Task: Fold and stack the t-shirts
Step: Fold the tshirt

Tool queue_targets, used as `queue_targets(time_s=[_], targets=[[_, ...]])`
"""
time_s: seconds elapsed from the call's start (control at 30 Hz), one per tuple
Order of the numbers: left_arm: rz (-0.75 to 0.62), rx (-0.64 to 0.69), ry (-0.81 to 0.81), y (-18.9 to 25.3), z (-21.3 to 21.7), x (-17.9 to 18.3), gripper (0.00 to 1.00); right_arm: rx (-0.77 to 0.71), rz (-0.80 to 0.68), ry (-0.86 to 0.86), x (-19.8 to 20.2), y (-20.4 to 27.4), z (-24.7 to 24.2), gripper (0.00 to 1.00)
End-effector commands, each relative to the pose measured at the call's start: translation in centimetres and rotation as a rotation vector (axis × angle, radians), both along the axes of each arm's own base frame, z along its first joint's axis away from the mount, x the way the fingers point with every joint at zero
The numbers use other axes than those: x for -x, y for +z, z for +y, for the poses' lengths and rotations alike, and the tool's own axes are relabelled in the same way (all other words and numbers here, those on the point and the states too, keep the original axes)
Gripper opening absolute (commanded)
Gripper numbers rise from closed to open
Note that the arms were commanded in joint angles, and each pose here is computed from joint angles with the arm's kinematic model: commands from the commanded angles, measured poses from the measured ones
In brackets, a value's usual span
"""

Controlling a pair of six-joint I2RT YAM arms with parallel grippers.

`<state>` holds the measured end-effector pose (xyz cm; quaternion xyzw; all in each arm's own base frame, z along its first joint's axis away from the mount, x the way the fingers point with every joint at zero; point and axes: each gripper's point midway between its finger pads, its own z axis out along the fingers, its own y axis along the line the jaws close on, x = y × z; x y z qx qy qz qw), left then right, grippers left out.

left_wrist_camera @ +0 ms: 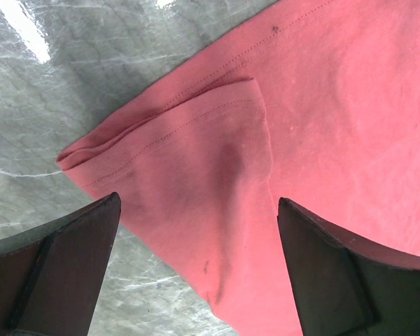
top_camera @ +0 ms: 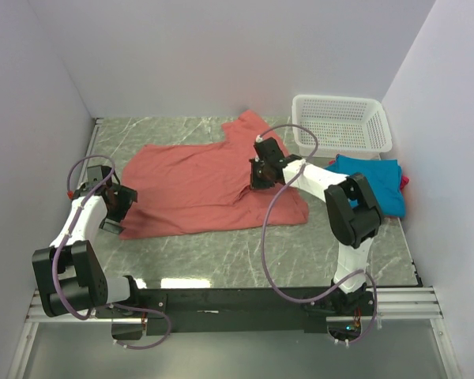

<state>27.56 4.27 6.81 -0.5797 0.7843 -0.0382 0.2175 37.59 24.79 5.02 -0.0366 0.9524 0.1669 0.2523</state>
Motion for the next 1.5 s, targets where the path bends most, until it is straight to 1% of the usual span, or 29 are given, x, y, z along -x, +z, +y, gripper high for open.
queue_targets(time_s=[0.0,0.07,0.13,0.27,0.3,0.33,0.37,0.4,0.43,0.47,0.53,0.73,0.77,0.83,0.87,0.93,1.03,1.1,1.13,1.17,1.23,1.33,1.43,1.47], targets=[[-0.051,-0.014,-0.016,1.3,0.1,-0.9,0.99,0.02,-0.068,0.029,-2.4,1.4,1.3,0.0],[-0.047,-0.016,-0.015,1.3,0.2,-0.8,0.99,0.03,-0.07,0.026,-3.3,1.3,1.5,0.01],[-0.046,-0.016,-0.013,1.2,0.2,-0.8,0.99,0.033,-0.071,0.032,-3.7,1.3,1.9,0.09],[-0.052,-0.018,-0.011,1.3,0.2,-0.8,0.99,0.02,-0.099,0.041,-5.3,1.8,2.8,0.13],[-0.052,-0.017,-0.011,1.4,0.2,-0.8,0.99,0.019,-0.099,0.048,-5.5,1.9,3.0,0.16],[-0.051,-0.015,-0.012,1.4,0.2,-0.8,0.99,0.017,-0.1,0.054,-5.7,2.1,3.3,0.25],[-0.046,-0.017,-0.009,1.3,0.3,-0.7,0.99,0.014,-0.109,0.057,-6.1,2.6,3.5,0.29],[-0.047,-0.017,-0.009,1.4,0.3,-0.8,0.99,0.014,-0.111,0.061,-6.1,2.7,3.5,0.37],[-0.049,-0.015,-0.012,1.4,0.2,-0.8,0.99,0.008,-0.12,0.066,-6.1,3.3,3.6,0.53],[-0.051,-0.015,-0.011,1.5,0.2,-0.9,0.99,0.008,-0.124,0.066,-6.0,3.5,3.5,0.58],[-0.059,-0.01,-0.013,1.5,0.1,-0.9,0.99,-0.002,-0.155,0.064,-6.0,4.9,3.4,0.62],[-0.078,0.004,-0.023,1.5,-0.3,-1.0,0.99,-0.006,-0.145,0.042,-3.1,4.9,1.3,0.67],[-0.081,0.008,-0.026,1.5,-0.3,-1.1,0.99,0.002,-0.109,0.047,-1.9,3.5,0.8,0.67],[-0.094,0.017,-0.034,1.6,-0.5,-1.4,0.99,-0.007,-0.107,0.035,-1.5,3.1,0.3,0.68],[-0.097,0.024,-0.041,1.5,-0.7,-1.5,1.0,0.001,-0.087,0.036,-1.0,2.2,0.0,0.68],[-0.101,0.032,-0.045,1.4,-0.8,-1.7,0.99,0.014,-0.078,0.036,-1.1,1.6,-0.3,0.68],[-0.11,0.044,-0.054,1.5,-1.1,-2.1,0.99,0.025,-0.059,0.048,-2.1,0.2,0.3,0.68],[-0.123,0.053,-0.061,1.6,-1.2,-2.6,0.99,0.02,-0.076,0.047,-3.8,0.7,1.0,0.68],[-0.123,0.053,-0.061,1.6,-1.2,-2.6,0.99,0.042,-0.065,0.046,-4.4,-0.3,1.2,0.68],[-0.124,0.052,-0.062,1.6,-1.2,-2.7,0.99,0.032,-0.109,0.038,-6.2,1.1,1.8,0.68],[-0.12,0.051,-0.066,1.6,-1.2,-2.8,0.99,0.04,-0.143,0.034,-8.5,1.5,2.6,0.68],[-0.117,0.05,-0.069,1.6,-1.2,-2.7,0.99,0.043,-0.165,0.02,-10.5,2.2,3.4,0.68],[-0.121,0.049,-0.071,1.7,-1.2,-2.8,0.99,0.046,-0.175,0.012,-10.5,3.1,3.2,0.68],[-0.126,0.048,-0.071,1.8,-1.2,-3.0,1.0,0.074,-0.189,-0.015,-10.5,3.5,2.3,0.68]])
